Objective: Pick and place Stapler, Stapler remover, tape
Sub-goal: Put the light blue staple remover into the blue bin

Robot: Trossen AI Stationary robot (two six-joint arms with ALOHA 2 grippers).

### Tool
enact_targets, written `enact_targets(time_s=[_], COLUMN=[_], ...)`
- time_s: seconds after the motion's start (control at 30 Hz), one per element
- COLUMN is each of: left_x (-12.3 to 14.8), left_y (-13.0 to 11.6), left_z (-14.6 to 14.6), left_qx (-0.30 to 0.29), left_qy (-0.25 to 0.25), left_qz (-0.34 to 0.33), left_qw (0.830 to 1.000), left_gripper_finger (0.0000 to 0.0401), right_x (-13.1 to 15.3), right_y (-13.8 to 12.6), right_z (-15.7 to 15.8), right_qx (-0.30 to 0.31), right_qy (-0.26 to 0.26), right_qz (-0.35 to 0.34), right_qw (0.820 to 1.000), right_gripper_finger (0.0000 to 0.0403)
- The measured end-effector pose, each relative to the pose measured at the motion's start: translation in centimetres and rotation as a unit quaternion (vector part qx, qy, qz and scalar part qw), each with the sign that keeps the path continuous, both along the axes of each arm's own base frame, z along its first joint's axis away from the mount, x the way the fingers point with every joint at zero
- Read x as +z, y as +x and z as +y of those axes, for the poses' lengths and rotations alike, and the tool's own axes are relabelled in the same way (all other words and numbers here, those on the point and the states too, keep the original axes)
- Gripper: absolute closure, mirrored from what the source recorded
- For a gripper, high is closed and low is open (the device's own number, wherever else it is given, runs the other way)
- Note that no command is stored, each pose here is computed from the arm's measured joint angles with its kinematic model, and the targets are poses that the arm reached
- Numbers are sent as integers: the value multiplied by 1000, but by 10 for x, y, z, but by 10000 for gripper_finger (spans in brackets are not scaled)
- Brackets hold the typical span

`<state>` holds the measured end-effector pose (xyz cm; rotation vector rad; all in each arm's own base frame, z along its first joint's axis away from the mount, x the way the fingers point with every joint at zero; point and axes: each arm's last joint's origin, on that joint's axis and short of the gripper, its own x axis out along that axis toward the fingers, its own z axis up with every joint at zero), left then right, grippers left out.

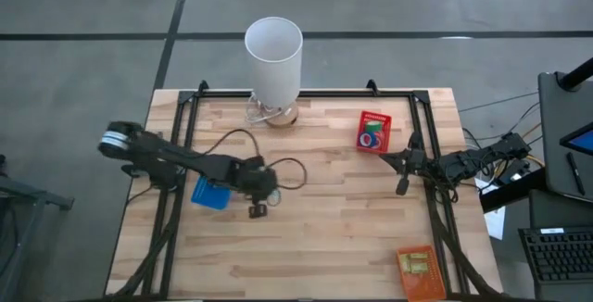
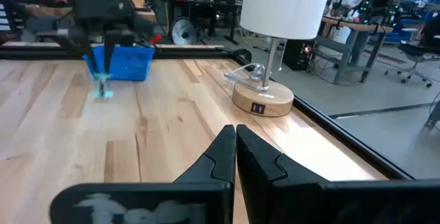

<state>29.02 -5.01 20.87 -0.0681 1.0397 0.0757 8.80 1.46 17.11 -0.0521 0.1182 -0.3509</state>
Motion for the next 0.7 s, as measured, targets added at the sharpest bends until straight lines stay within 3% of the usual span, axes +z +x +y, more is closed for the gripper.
enact_targets(time_s=[0.27, 0.43, 0.7], left_x=[17, 15, 0], left_y=[-74, -110, -160], left_z=[3, 10, 22], left_qx=[117, 151, 192], left_qy=[17, -8, -39], left_qz=[-29, -49, -16], left_qw=[993, 987, 980], left_gripper_finger=[358, 349, 359], right_x=[0, 0, 0], right_y=[0, 0, 0], right_z=[0, 0, 0], right_qx=[0, 0, 0], right_qy=[-1, 0, -1], right_qz=[0, 0, 0], right_qw=[1000, 1000, 1000], right_gripper_finger=[394, 394, 394])
